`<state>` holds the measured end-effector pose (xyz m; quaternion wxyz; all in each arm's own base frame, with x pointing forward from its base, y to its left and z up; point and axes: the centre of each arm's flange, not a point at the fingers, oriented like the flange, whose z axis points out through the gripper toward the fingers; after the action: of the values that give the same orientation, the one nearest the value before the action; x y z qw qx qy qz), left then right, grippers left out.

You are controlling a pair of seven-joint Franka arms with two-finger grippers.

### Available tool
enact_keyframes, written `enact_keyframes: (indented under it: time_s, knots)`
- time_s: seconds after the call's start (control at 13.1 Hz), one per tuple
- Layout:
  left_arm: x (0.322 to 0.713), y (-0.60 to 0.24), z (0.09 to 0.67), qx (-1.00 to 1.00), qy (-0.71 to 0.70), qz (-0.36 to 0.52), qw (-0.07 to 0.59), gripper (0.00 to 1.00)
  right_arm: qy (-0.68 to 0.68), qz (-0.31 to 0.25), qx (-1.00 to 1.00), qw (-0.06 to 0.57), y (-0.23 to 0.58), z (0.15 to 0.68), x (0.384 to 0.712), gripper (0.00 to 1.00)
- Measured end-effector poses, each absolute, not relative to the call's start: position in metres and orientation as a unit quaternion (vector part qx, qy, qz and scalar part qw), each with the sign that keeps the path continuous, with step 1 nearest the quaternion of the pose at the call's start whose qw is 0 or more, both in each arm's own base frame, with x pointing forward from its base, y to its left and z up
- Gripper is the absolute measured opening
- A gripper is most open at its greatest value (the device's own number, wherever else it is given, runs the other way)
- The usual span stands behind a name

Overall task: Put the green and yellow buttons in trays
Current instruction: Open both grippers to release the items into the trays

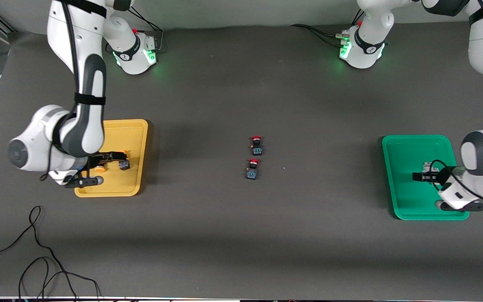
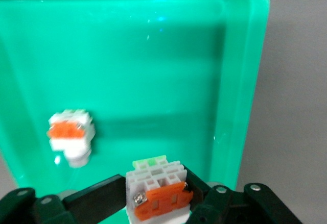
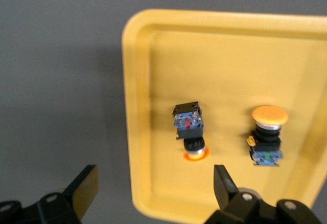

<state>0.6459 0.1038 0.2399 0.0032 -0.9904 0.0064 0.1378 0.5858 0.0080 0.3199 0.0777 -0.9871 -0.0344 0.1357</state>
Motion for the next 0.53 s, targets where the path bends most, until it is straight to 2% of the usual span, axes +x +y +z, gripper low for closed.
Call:
enact_keyframes:
  time_s: [0.23, 0.46, 0.53]
  knots:
    - [0.638, 0.104, 0.206, -0.993, 0.007, 0.115, 0.005, 0.47, -0.066, 0.134, -0.986, 0.077, 0.016, 0.399, 0.597, 1.0]
    - [0.637, 0.109, 0.203, -0.993, 0.005, 0.114, 0.005, 0.47, -0.098, 0.109, -0.988, 0.049, 0.039, 0.482, 0.591, 1.0]
    - [0.637, 0.11, 0.204, -0.994, 0.006, 0.113, 0.005, 0.54, -0.105, 0.098, -0.989, 0.037, 0.048, 0.5, 0.586, 1.0]
